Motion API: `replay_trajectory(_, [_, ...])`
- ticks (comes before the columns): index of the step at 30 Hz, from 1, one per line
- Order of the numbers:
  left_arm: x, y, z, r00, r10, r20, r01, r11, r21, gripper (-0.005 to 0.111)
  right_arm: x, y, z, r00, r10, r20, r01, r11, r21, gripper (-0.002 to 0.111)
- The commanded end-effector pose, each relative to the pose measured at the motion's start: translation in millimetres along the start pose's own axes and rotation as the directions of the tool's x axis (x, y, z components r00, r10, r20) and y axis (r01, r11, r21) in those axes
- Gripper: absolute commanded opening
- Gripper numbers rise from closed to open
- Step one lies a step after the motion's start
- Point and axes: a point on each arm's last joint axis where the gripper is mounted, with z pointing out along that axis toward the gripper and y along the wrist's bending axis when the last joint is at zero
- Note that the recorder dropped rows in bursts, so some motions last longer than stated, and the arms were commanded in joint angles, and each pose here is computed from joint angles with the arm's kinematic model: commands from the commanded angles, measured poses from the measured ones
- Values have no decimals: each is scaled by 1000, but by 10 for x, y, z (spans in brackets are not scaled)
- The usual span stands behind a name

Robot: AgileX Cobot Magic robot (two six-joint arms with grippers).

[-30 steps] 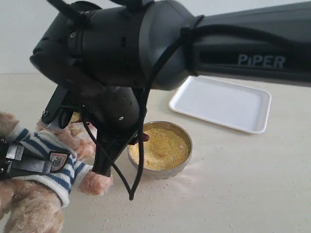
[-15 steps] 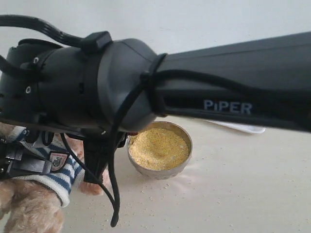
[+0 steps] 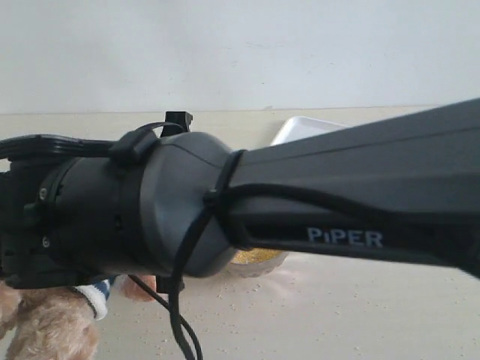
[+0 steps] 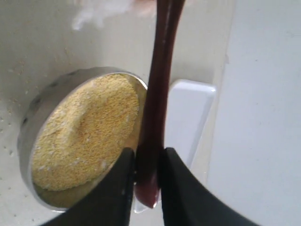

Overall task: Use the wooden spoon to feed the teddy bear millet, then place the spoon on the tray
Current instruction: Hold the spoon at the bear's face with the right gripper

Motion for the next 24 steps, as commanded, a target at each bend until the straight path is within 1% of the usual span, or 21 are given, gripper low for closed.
replay_trajectory(1, [-4, -8, 2, 1000, -5, 3, 5, 1000, 15, 6, -6, -43, -91, 999, 22, 32, -24, 997, 70, 9])
replay_trajectory(3, [-4, -8, 2, 1000, -5, 3, 5, 1000, 15, 6, 5, -30, -75, 999, 16, 32, -19, 994, 111, 9])
replay_trajectory(6, [-4, -8, 2, 1000, -5, 3, 5, 1000, 15, 6, 61, 4, -82, 1000, 5, 25, -8, 994, 112, 9])
replay_trajectory(10, [-4, -8, 2, 1000, -5, 3, 5, 1000, 15, 6, 189, 40, -73, 1000, -28, 11, 26, 988, 153, 9])
replay_trajectory(13, [-4, -8, 2, 1000, -5, 3, 5, 1000, 15, 6, 286, 18, -97, 1000, -7, 16, 4, 984, 178, 9])
replay_trajectory(19, [-4, -8, 2, 1000, -5, 3, 5, 1000, 15, 6, 352, -94, -203, 998, 40, 47, -48, 981, 190, 9])
replay_trajectory(21, [-4, -8, 2, 1000, -5, 3, 5, 1000, 15, 6, 402, -130, -257, 996, 77, 52, -84, 985, 154, 9])
replay_trajectory(23, [-4, -8, 2, 1000, -5, 3, 5, 1000, 15, 6, 535, -227, -291, 978, 205, 37, -207, 977, 60, 9])
replay_trajectory(24, [-4, -8, 2, 1000, -5, 3, 5, 1000, 15, 6, 694, -344, -283, 941, 339, -4, -339, 940, -29, 9])
